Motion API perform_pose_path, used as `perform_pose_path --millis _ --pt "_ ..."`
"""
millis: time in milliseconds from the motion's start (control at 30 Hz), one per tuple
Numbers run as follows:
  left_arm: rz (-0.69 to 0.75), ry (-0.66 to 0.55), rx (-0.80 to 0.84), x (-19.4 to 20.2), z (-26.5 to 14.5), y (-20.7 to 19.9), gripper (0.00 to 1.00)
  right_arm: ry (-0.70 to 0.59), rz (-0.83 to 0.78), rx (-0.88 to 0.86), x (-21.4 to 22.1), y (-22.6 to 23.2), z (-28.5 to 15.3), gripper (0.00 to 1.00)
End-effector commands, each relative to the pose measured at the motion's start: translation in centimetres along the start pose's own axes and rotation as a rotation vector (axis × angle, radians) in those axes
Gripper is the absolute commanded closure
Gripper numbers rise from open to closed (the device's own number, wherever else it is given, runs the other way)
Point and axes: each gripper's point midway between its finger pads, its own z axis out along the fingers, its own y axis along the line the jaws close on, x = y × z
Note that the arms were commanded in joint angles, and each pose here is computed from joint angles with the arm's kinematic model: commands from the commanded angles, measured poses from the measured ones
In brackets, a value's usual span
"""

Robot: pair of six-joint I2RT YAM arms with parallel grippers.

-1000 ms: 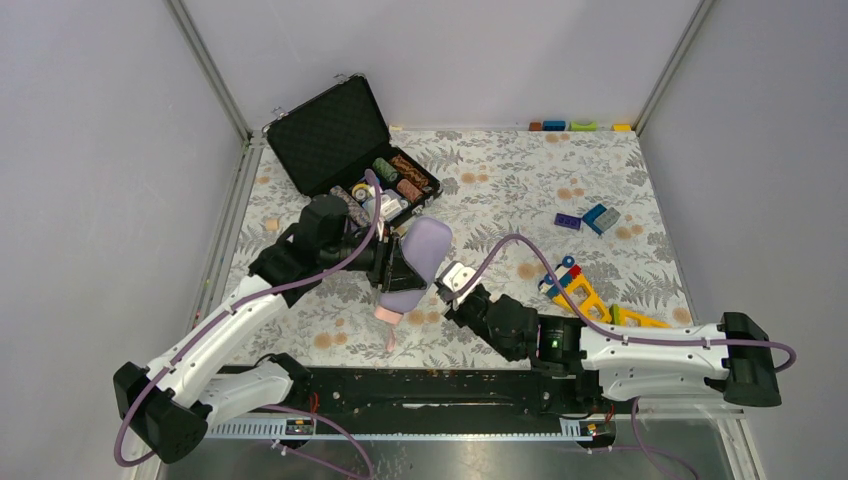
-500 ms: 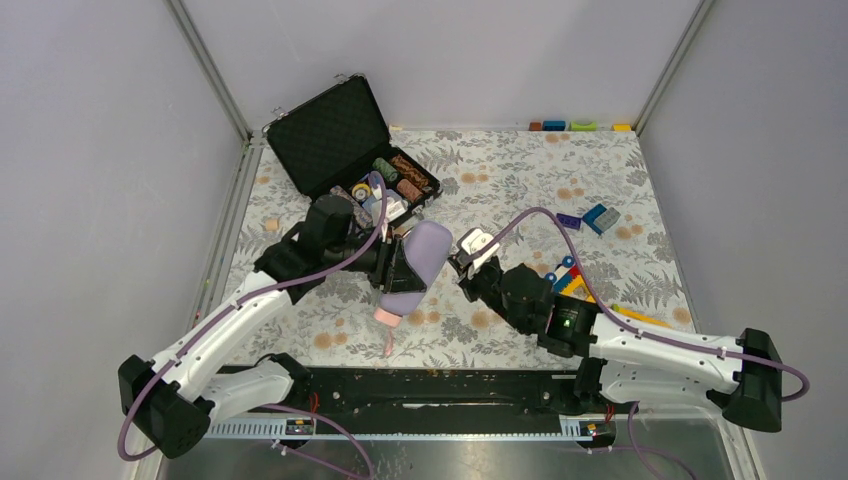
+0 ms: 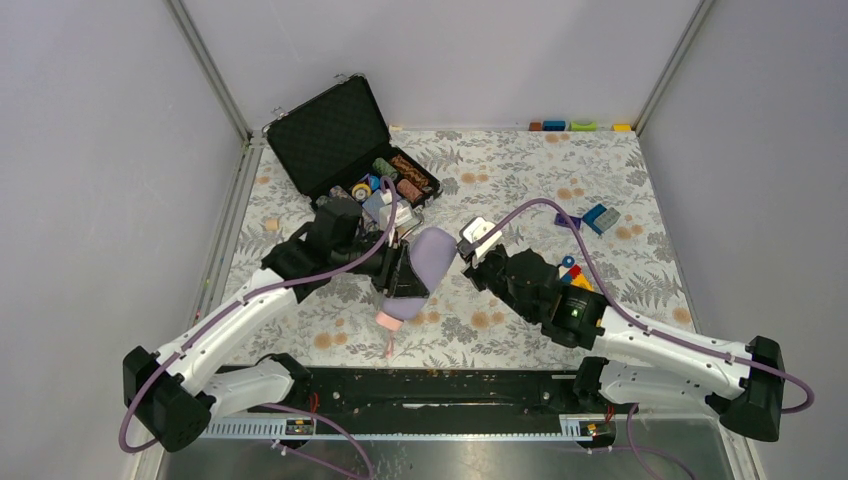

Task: Open the umbrella

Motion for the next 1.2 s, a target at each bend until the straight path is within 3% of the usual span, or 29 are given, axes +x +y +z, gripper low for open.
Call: perform_pose_path --millis 0,300,400,433,633,767,933,1167 --pt "0.061 0.021 0.040 -0.2 0.2 -1.0 1.00 -0.076 0.012 0.016 -3.6 -1.3 -0.7 1.00" --pt "0.085 0.029 0.020 -0.1 0.3 -0.8 1.00 -0.006 0.101 -0.059 -0.9 0.0 -2.6 0.97" --pt "0.094 0.030 0.028 -0.1 0.2 -0.9 1.00 0.020 0.181 -0.080 0.2 0.2 -4.2 0.58" --pt "0.095 0.032 0.034 0.0 0.2 -1.0 1.00 0.025 0.217 -0.082 0.6 0.3 -4.7 0.50" --pt "0.093 0.096 0.083 1.1 1.1 -1.5 1.00 0.087 0.361 -0.213 2.5 1.7 -6.5 0.21" --pt "0.132 0.158 0.116 2.6 1.4 -2.4 1.00 0.079 0.440 -0.419 0.9 4.0 -8.0 0.04" --pt "0.186 0.201 0.192 3.7 1.4 -4.3 1.00 0.058 0.469 -0.589 -1.5 6.2 -9.5 0.00" --pt "0.272 0.254 0.324 5.7 0.9 -7.4 1.00 0.077 0.531 -0.675 -1.6 7.7 -9.8 0.00"
